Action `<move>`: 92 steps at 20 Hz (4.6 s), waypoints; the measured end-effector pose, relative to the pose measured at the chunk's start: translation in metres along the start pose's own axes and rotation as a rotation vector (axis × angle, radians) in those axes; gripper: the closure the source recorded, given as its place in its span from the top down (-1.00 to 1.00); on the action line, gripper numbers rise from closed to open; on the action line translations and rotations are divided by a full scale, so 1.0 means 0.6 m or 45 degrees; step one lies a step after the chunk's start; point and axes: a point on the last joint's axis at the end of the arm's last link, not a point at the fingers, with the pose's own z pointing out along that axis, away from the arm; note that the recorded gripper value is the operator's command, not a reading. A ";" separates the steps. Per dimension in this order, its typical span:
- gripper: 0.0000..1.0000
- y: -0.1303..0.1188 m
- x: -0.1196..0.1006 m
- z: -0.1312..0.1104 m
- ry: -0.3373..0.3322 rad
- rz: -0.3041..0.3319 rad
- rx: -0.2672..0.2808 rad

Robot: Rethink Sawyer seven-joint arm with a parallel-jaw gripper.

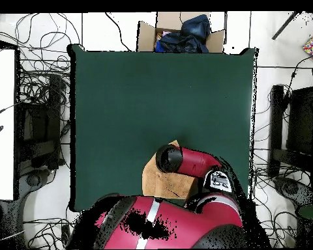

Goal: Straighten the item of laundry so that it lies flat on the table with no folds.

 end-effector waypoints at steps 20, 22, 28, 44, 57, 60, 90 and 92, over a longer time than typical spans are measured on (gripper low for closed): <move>-1.00 0.003 0.002 -0.001 0.000 -0.009 0.007; -1.00 0.006 0.005 -0.001 -0.013 -0.025 0.021; -1.00 0.014 0.010 -0.002 -0.045 -0.064 0.051; -1.00 0.023 0.013 -0.002 -0.063 -0.045 0.088; -1.00 0.024 0.009 -0.002 -0.038 0.015 0.083; -1.00 0.024 0.008 -0.002 -0.031 0.031 0.078; -1.00 0.143 0.026 -0.033 -0.052 0.257 -0.057; -1.00 0.162 0.030 -0.038 -0.070 0.277 -0.081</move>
